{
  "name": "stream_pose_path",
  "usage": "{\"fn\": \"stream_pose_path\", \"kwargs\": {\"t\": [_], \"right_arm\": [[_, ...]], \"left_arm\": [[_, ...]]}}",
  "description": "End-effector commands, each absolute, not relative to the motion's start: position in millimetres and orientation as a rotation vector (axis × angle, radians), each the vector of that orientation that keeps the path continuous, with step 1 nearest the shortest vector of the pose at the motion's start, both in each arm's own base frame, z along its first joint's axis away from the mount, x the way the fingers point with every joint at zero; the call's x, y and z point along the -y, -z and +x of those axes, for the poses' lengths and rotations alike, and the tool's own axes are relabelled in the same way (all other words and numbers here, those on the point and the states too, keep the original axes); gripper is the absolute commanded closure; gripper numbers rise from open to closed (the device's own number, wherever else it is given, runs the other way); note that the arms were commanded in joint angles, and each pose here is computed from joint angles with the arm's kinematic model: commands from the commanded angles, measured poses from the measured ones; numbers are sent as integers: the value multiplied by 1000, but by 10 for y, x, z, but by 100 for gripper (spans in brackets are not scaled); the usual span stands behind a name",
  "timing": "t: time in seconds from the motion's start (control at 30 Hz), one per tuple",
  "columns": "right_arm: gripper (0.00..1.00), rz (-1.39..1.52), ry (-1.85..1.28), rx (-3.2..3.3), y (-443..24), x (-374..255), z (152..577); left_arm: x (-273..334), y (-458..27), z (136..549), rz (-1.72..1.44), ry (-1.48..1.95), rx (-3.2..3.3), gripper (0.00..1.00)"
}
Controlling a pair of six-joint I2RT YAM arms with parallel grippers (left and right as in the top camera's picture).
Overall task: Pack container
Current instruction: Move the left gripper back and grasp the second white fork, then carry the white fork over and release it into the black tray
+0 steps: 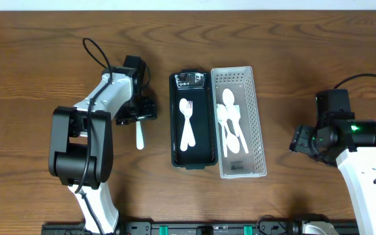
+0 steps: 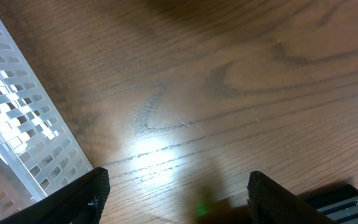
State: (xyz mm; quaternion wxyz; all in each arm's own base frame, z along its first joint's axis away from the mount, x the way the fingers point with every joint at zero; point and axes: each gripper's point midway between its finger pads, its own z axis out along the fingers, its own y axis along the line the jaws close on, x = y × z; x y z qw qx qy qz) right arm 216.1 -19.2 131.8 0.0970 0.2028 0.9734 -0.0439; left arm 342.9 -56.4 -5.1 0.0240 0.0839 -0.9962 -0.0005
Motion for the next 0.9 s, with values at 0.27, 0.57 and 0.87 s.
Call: {"fn": "stream_pose_path", "kwargs": {"t": [0.27,0.57,0.87], "right_arm": [[25,598,139,-2889,-1318,212,2157],[25,598,139,-2890,-1318,212,2155],[25,598,139,-2890,-1318,212,2155]], "left_arm": [[487,234,3219,239,60,3006,72],[486,232,3212,238,62,3003,89],[524,25,3290,211,54,3028,94]]}}
